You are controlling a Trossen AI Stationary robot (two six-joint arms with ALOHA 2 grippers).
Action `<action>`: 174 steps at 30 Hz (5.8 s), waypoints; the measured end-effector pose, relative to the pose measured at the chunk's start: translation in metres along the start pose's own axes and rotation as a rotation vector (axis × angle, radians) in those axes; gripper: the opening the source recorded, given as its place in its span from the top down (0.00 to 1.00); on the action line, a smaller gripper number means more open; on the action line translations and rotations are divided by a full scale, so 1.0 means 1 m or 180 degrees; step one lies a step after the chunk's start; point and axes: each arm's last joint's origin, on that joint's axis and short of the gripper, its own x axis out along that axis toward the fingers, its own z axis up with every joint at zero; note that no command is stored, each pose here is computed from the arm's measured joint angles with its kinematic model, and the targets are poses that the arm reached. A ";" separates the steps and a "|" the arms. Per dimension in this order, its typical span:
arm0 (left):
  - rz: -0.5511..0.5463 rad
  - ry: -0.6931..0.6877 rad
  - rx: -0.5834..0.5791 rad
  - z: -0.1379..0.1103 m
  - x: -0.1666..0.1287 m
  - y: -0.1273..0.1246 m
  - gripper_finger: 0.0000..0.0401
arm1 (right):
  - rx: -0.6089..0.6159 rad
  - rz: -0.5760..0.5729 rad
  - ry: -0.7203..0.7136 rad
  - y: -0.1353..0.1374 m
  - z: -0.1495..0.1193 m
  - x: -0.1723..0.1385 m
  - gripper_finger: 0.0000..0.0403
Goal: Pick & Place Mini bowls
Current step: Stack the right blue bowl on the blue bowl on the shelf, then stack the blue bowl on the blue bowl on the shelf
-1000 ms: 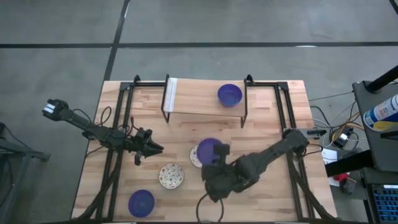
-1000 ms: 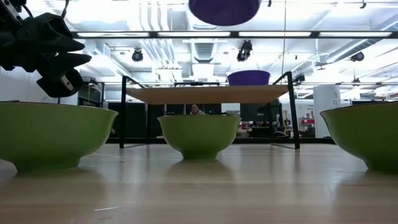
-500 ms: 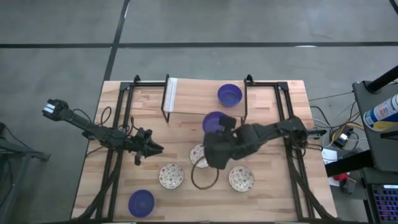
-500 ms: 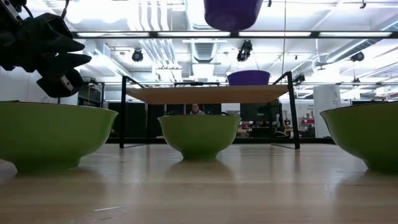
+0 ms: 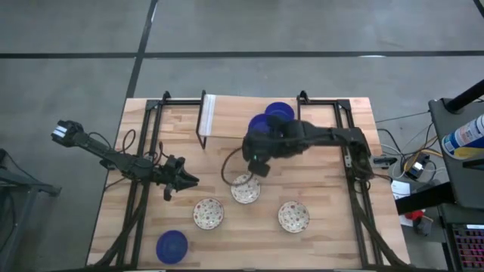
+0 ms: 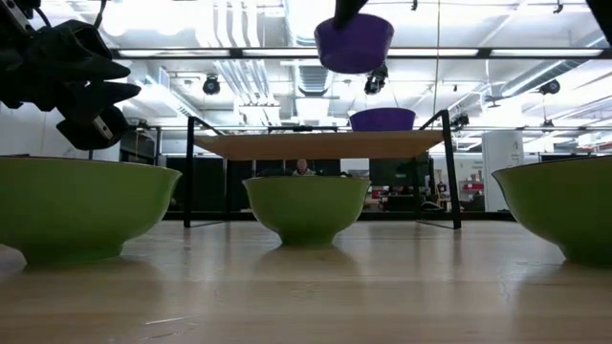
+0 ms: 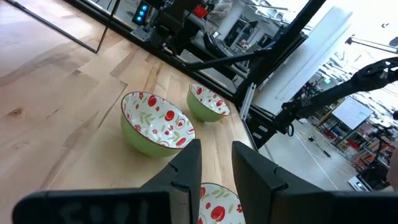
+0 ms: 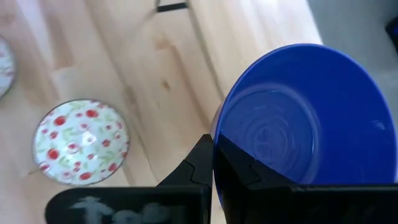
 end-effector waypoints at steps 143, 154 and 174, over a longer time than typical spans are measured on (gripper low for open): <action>0.0002 -0.0002 -0.0046 0.000 0.000 0.000 0.79 | 0.0678 -0.0288 0.0788 -0.094 -0.005 0.103 0.84; 0.0000 -0.0003 0.0023 0.000 0.000 0.000 0.79 | 0.0591 -0.0227 0.0598 -0.095 -0.003 0.078 0.79; -0.0622 0.0596 -0.0494 -0.009 -0.003 -0.011 0.79 | 0.0271 0.0035 0.0361 -0.044 -0.011 0.049 0.79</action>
